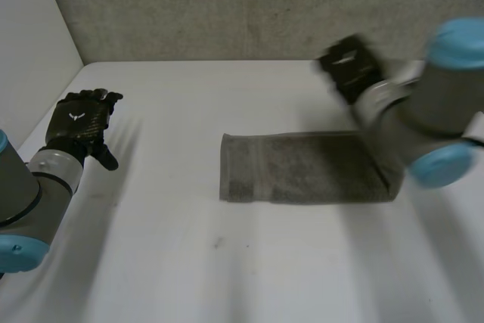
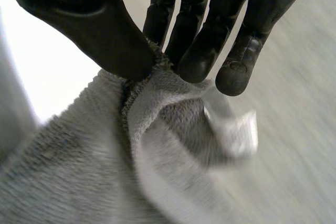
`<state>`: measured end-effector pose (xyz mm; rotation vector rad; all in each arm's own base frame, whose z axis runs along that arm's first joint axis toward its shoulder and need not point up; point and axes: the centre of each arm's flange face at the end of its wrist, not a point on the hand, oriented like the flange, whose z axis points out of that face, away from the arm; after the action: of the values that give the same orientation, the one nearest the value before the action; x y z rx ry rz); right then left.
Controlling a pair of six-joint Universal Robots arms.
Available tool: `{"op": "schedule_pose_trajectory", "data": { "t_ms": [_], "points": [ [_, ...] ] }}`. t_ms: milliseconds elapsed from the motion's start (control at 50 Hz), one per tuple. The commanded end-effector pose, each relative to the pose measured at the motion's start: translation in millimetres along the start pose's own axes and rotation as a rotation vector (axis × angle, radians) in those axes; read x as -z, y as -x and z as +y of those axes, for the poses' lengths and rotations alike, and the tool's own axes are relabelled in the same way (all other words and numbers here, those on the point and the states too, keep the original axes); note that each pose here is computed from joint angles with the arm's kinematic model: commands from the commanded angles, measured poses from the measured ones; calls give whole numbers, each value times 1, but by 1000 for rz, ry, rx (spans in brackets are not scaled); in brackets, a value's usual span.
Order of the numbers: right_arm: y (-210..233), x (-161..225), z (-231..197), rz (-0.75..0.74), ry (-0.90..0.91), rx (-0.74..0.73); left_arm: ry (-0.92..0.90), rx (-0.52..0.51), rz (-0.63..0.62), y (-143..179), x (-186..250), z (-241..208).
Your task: Fold the towel.
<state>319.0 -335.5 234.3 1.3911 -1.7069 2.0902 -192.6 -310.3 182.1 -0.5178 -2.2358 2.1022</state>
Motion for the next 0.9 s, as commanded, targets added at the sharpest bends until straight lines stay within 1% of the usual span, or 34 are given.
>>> {"op": "schedule_pose_trajectory", "data": {
  "t_ms": [20, 40, 60, 100, 180, 320, 380, 420, 500, 520, 540, 580, 600, 640, 660, 680, 700, 740, 760, 800, 820, 860, 900],
  "points": [
    [125, 23, -36, -247, -101, 23, 2, 0, -5, 2, 0, 1],
    [144, 29, -36, -290, -103, 32, 3, 1, -6, 2, 0, 1],
    [144, 29, -36, -291, -103, 32, 3, 1, -6, 2, 0, 1],
    [170, 39, -34, -350, -105, 56, 3, 1, -8, 3, -1, 1],
    [178, 42, -32, -372, -103, 78, 3, 1, -9, 3, -1, 1],
    [175, 44, -36, -374, -106, 82, 4, 1, -7, 3, 0, 1],
    [167, 46, -39, -360, -101, 82, 3, 1, -6, 2, 0, 1],
    [159, 56, -42, -361, -98, 68, 3, -1, -3, 1, 0, 1],
    [144, 65, -44, -335, -97, 57, 3, -1, -3, 1, 0, 1],
    [128, 63, -37, -295, -78, 34, 4, -1, -4, 2, 0, 1],
    [128, 63, -37, -295, -78, 34, 4, -1, -4, 2, 0, 1],
    [94, 60, -21, -203, -30, -60, 7, 0, -5, 2, 0, 2],
    [94, 60, -21, -202, -30, -61, 7, 0, -5, 2, 0, 2],
    [70, 62, 1, -146, 45, -181, 7, 0, -5, 2, 0, 2],
    [70, 62, 1, -145, 45, -181, 7, 0, -5, 2, 0, 2],
    [60, 63, 17, -125, 93, -225, 7, -1, -4, 2, 0, 2],
    [60, 63, 17, -124, 94, -225, 7, -1, -4, 2, 0, 2],
    [50, 67, 47, -97, 180, -279, 6, -1, -1, 1, 1, 2],
    [50, 67, 47, -97, 181, -279, 6, -1, -1, 1, 1, 2],
    [47, 70, 70, -88, 243, -279, 5, -1, 5, -2, 1, 2],
    [47, 70, 70, -88, 243, -279, 5, -1, 5, -2, 1, 2],
    [50, 72, 91, -92, 297, -262, 5, -1, 7, -2, 2, 2],
    [51, 71, 99, -89, 314, -242, 6, -2, 9, -3, 2, 2]
  ]
}}
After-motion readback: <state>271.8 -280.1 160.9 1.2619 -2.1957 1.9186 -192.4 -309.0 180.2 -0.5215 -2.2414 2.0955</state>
